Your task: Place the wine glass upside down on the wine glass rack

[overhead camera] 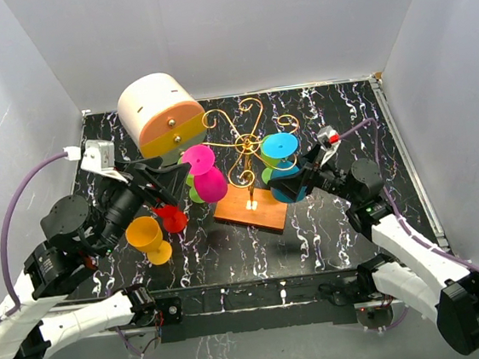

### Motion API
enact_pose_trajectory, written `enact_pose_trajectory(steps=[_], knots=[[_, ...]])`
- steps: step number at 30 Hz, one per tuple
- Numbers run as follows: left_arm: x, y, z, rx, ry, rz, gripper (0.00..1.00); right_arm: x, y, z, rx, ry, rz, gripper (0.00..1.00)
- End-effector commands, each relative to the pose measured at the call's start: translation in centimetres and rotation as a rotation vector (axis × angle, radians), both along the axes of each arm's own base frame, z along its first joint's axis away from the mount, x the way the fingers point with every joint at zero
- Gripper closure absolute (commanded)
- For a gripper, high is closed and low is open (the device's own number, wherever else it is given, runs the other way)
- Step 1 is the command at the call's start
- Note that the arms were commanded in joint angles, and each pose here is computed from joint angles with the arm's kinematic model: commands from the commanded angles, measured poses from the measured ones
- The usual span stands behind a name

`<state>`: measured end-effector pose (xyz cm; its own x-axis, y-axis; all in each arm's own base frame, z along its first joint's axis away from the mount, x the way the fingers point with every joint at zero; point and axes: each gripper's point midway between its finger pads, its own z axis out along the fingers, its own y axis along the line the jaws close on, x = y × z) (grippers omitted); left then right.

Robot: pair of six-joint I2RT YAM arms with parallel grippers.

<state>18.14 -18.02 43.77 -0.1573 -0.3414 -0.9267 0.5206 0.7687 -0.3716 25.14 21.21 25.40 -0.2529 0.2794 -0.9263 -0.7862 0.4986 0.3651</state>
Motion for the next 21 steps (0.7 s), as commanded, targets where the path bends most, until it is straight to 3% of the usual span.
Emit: enact_pose_trajectory(steps=[1, 21], knots=[[-0.2, 0.6, 0.2, -0.014, -0.003, 0.011, 0.23, -1.3, 1.2, 4.9, 0.035, -0.151, 0.094, 0.54], [-0.1, 0.6, 0.6, -0.012, -0.01, 0.012, 0.22, -2.3, 1.2, 4.2, -0.022, -0.17, 0.114, 0.54]])
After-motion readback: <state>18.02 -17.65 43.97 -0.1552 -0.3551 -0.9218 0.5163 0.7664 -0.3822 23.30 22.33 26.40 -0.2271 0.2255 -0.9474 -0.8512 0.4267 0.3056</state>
